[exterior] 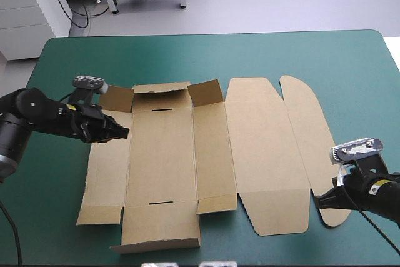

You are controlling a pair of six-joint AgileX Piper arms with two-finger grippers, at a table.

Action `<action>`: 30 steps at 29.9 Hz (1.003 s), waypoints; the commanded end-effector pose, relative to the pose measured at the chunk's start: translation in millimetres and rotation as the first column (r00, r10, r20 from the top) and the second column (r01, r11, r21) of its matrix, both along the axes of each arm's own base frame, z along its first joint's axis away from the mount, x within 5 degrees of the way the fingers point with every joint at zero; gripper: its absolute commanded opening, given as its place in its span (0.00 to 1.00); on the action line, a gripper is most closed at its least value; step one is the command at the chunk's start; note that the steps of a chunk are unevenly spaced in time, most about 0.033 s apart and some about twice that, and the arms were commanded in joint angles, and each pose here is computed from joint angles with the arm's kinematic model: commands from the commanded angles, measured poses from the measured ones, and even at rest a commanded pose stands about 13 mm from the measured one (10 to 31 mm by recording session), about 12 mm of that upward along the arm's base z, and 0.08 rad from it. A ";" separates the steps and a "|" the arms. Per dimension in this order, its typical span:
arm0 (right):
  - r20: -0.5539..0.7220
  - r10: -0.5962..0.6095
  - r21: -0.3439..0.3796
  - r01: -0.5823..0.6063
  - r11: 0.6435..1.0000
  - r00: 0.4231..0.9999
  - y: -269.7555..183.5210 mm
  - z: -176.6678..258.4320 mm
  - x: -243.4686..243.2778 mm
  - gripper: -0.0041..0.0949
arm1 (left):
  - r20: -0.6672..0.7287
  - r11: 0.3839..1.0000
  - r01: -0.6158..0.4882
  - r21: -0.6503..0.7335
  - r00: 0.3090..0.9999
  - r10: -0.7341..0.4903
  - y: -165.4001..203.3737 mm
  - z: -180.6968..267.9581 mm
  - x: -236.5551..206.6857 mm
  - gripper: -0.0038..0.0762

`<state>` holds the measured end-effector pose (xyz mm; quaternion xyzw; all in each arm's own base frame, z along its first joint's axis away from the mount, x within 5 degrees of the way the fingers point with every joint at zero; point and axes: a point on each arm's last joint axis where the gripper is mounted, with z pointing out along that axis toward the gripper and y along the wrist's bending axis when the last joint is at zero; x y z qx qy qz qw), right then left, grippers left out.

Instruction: Fold the box

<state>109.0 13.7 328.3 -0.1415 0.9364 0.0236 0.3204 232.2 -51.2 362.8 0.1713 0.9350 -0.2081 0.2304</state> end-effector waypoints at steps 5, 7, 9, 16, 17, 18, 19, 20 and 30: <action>0.077 -0.010 0.000 0.010 1.000 0.997 -1.1 9.1 3.2 0.02 | 0.054 0.980 -0.194 -0.054 0.979 0.197 62.0 17.0 -3.3 0.07; 0.094 -0.011 -0.002 0.011 1.000 0.996 -1.3 10.1 4.4 0.02 | 0.056 0.965 -0.258 -0.044 0.964 0.260 78.3 16.6 -4.7 0.07; 0.115 -0.012 -0.002 0.013 1.000 0.993 -1.4 11.4 5.8 0.02 | 0.063 0.952 -0.303 -0.038 0.950 0.305 91.2 16.6 -6.6 0.07; 0.104 -0.011 -0.003 0.011 1.000 0.995 -1.3 10.7 5.0 0.02 | -0.019 0.869 -0.491 -0.067 0.871 0.490 130.9 5.4 -5.0 0.13; 0.104 -0.011 -0.003 0.011 1.000 0.995 -1.3 10.7 5.0 0.02 | -0.031 0.866 -0.495 -0.069 0.869 0.494 132.5 3.1 -3.1 0.17; 0.104 -0.011 -0.003 0.011 1.000 0.995 -1.3 10.7 5.0 0.02 | -0.038 0.866 -0.496 -0.067 0.869 0.494 133.4 1.2 -1.8 0.22; 0.104 -0.011 -0.003 0.011 1.000 0.995 -1.3 10.7 5.0 0.02 | -0.055 0.865 -0.497 -0.067 0.868 0.494 134.3 -3.1 -0.4 0.28; 0.104 -0.011 -0.003 0.011 1.000 0.995 -1.3 10.7 5.0 0.02 | -0.064 0.865 -0.497 -0.068 0.867 0.493 134.0 -5.8 -0.9 0.34; 0.102 -0.009 -0.004 0.009 1.000 0.995 -1.3 10.1 5.0 0.02 | -0.257 0.854 -0.516 -0.065 0.836 0.485 127.1 -62.5 -13.2 0.78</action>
